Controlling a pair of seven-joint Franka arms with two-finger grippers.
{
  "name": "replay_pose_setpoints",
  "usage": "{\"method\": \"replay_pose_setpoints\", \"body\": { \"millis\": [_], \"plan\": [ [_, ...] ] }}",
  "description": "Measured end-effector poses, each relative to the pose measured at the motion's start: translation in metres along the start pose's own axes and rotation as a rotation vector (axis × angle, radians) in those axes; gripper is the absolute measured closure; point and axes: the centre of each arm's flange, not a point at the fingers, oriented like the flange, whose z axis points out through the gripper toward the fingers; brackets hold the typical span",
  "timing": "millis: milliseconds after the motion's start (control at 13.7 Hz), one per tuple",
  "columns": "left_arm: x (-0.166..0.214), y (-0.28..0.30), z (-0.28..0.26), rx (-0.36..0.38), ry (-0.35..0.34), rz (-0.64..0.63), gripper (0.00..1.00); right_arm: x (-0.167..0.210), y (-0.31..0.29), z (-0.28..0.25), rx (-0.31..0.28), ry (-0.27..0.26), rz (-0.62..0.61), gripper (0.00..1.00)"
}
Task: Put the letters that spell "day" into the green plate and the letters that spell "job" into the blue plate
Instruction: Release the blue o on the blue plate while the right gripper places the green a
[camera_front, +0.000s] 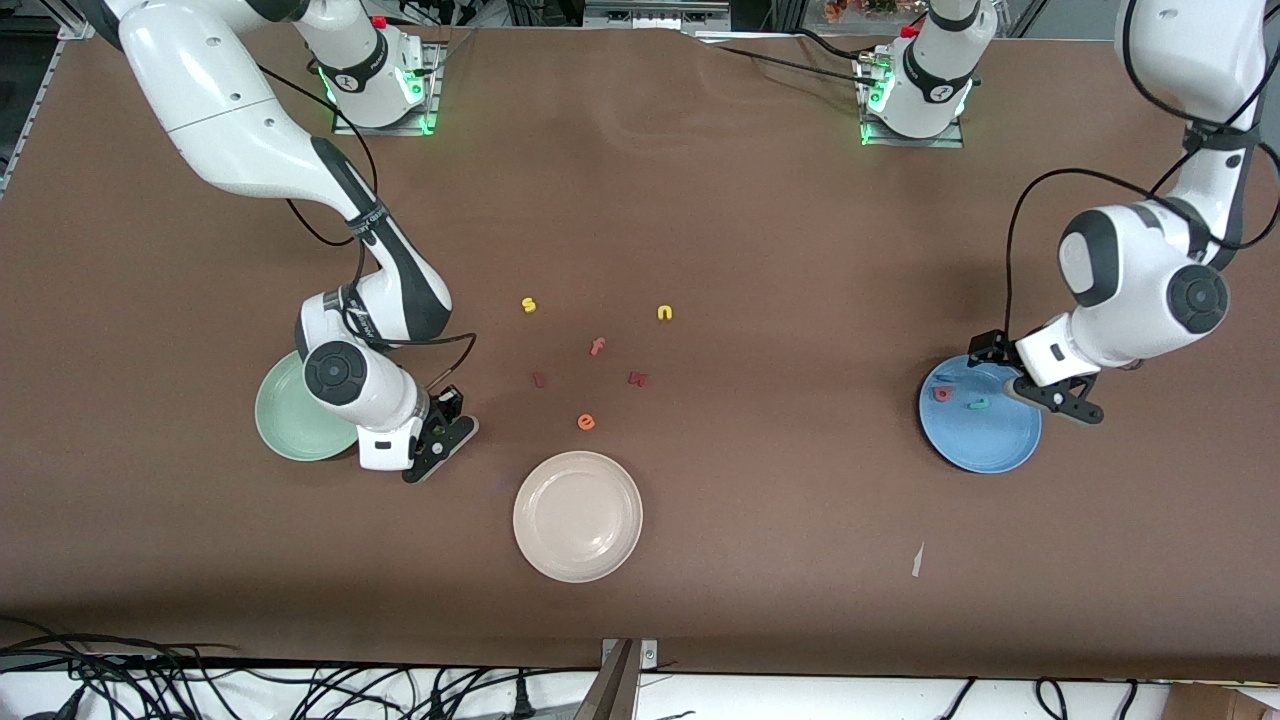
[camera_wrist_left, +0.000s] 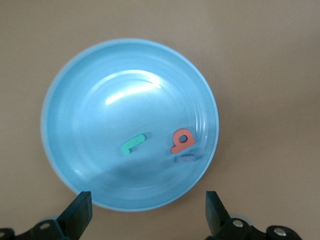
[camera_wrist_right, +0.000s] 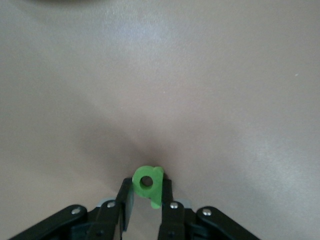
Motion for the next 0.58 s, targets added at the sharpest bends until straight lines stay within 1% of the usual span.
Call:
{"method": "replay_pose_setpoints", "body": {
  "millis": [146,291,437,583],
  "plan": [
    [-0.008,0.002,-0.049,0.017,0.073,-0.004,0.00,0.002,0.004,-0.007,0.005,-0.020,0.005,0.73],
    [-0.015,0.007,-0.083,0.024,0.118,-0.007,0.00,0.002,0.014,-0.020,0.019,-0.068,0.020,0.73],
    [-0.018,0.010,-0.107,0.027,0.135,-0.016,0.00,-0.007,0.031,-0.037,0.026,-0.109,0.047,0.73],
    [-0.020,0.010,-0.146,0.035,0.110,-0.034,0.00,-0.029,0.059,-0.054,0.036,-0.160,0.074,0.73]
  ]
}}
